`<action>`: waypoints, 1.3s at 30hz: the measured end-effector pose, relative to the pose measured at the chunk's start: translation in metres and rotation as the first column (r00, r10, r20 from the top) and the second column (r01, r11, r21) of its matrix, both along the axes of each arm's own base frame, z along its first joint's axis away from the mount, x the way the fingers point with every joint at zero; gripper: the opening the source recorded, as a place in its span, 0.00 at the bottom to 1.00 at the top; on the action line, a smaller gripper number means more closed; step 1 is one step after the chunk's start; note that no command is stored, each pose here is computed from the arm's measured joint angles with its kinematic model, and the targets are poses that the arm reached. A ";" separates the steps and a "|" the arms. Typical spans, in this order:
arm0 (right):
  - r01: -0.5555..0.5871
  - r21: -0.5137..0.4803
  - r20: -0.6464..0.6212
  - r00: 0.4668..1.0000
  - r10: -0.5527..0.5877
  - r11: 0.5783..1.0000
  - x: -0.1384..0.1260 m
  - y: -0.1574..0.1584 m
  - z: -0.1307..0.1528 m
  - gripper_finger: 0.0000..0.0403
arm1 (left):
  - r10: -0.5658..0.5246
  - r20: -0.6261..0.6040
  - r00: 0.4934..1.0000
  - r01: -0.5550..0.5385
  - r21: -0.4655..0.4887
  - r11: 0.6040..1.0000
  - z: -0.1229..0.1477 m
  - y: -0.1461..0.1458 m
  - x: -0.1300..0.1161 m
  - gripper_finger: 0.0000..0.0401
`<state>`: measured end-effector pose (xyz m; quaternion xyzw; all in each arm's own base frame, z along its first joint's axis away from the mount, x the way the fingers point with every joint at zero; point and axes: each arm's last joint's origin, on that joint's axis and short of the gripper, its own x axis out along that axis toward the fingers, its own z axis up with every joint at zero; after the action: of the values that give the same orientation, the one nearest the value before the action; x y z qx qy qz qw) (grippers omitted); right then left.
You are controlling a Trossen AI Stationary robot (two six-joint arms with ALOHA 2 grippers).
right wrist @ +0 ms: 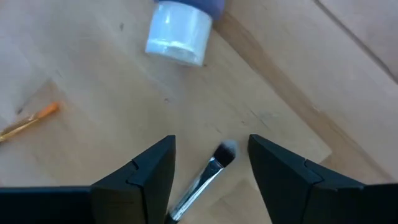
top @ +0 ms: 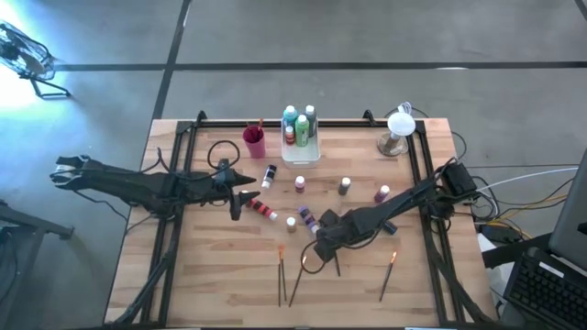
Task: Pick & Place Paint Supplies
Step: Put the silver paint brush into the pink cup
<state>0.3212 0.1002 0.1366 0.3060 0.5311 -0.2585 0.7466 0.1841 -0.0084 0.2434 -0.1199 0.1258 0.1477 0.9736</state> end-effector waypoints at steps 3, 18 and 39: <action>-0.007 0.013 -0.009 1.000 0.007 1.000 0.000 0.002 -0.001 0.49 | 0.000 0.000 1.000 0.000 0.000 1.000 0.000 0.000 0.000 0.57; -0.013 0.005 -0.035 0.999 0.014 1.000 -0.003 0.004 -0.003 0.38 | 0.000 0.001 1.000 0.000 -0.003 1.000 0.000 0.000 0.000 0.57; -0.043 -0.009 -0.113 0.993 0.041 0.999 -0.012 0.002 0.001 0.02 | 0.000 0.001 1.000 0.000 -0.004 1.000 0.000 0.000 0.000 0.57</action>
<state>0.3092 0.1020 0.1371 0.2754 0.5771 -0.2626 0.7226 0.1840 -0.0085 0.2435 -0.1218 0.1254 0.1476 0.9735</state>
